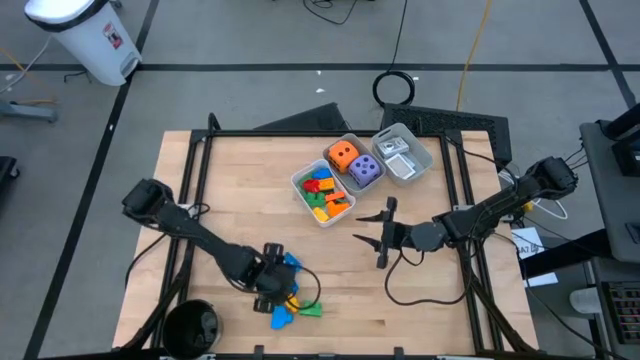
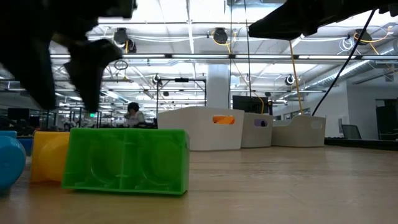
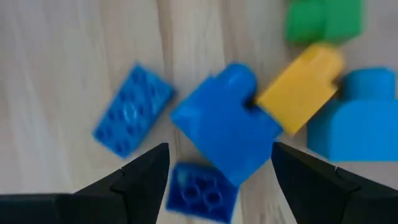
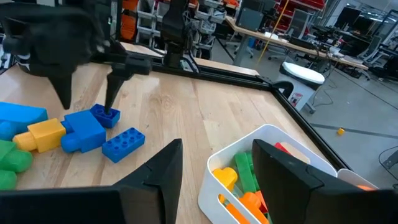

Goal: Pick & Place Toys
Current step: Put the yellow game piece into the white bin

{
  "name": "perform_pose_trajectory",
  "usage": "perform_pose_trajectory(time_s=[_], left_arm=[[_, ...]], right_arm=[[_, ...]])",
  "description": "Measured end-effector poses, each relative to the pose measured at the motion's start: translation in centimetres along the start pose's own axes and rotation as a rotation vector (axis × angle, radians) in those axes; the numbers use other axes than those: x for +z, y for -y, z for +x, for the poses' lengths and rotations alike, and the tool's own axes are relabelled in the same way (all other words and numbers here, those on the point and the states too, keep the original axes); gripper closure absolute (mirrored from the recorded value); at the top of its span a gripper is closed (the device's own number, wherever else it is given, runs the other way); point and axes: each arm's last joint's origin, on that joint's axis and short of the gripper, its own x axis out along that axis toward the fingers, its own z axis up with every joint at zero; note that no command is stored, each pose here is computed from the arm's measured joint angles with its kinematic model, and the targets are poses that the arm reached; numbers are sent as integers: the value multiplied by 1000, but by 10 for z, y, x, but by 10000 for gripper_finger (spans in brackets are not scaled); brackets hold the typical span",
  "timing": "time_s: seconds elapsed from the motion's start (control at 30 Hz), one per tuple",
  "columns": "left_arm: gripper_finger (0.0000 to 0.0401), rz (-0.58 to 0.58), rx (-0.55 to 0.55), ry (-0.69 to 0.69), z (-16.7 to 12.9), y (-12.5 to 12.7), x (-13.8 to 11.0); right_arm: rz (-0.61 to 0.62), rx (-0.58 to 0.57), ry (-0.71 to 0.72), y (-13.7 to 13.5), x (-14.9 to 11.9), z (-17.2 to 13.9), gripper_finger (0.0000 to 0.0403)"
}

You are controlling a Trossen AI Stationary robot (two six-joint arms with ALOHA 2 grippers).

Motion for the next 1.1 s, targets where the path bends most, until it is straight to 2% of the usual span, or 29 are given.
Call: perform_pose_trajectory(time_s=[0.1,0.23,0.37,0.5,0.8,0.93,1.1], left_arm=[[112,-92,-5,-41,7,1,-2],[112,-196,-20,-10,14,3,3],[112,-218,-41,36,15,5,8],[112,-268,-13,55,15,4,9],[112,-335,31,-2,36,-5,10],[112,-337,111,-33,37,-20,9],[112,-399,228,-89,36,-42,4]], right_arm=[[-1,0,-2,0,0,0,238],[4,0,-1,0,0,0,238],[23,0,2,0,0,0,238],[24,0,2,0,0,0,238],[25,0,0,0,0,0,238],[27,-1,3,0,0,0,238],[27,-2,3,0,0,0,238]])
